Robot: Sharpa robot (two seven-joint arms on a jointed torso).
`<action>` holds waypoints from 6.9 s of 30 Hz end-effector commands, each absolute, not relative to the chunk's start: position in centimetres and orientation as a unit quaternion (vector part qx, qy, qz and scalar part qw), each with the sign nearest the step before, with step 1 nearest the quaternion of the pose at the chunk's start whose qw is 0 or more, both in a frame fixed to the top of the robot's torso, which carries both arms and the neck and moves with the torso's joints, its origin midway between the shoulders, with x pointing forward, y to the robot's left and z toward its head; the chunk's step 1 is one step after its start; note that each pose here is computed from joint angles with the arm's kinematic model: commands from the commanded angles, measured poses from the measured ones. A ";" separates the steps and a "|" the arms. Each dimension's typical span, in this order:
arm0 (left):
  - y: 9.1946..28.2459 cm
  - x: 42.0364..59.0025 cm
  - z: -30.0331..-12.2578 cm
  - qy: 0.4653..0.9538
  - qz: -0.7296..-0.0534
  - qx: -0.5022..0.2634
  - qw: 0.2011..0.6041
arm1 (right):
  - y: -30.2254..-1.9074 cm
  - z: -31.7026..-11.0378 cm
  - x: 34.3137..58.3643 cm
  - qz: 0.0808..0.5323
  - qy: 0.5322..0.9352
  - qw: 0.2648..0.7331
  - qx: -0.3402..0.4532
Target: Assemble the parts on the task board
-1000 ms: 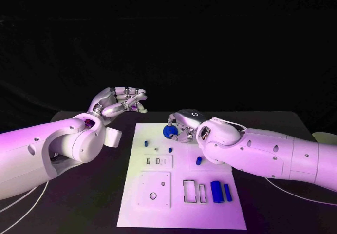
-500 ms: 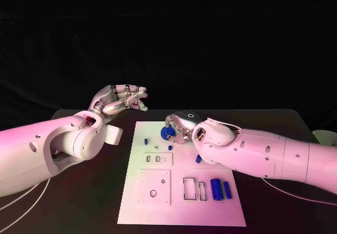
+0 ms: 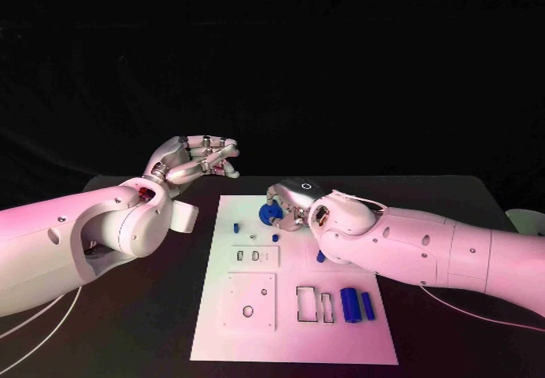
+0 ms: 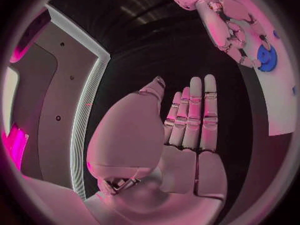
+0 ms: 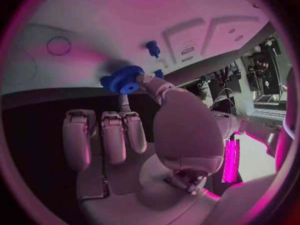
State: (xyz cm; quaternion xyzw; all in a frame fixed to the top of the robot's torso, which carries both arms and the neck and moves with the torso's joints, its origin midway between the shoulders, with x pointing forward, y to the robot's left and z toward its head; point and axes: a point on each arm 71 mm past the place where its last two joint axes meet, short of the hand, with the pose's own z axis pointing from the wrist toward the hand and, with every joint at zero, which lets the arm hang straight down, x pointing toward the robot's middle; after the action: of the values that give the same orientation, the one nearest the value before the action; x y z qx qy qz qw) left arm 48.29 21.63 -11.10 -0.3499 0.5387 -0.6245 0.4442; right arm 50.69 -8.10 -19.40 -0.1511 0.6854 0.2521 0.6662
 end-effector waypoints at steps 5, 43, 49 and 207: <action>21.5 48.2 -11.0 0.538 -0.631 -0.347 0.438 | -7.8 -19.7 50.7 0.247 0.688 0.663 -0.162; 21.6 48.4 -11.0 0.537 -0.628 -0.349 0.442 | -8.0 -20.8 51.0 0.228 0.716 0.639 -0.164; 21.6 48.4 -11.0 0.537 -0.628 -0.349 0.442 | -8.3 -20.7 51.0 0.224 0.716 0.641 -0.159; 21.3 49.8 -11.9 0.543 -0.627 -0.351 0.436 | -7.6 -22.5 43.4 0.321 0.734 0.592 -0.090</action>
State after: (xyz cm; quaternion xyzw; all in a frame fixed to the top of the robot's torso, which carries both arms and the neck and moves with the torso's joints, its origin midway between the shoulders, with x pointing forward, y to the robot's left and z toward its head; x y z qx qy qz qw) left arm 49.81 21.54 -12.02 -0.3533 0.5430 -0.6203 0.4423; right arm 43.44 -7.67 -22.35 -0.0698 0.7293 0.3369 0.5914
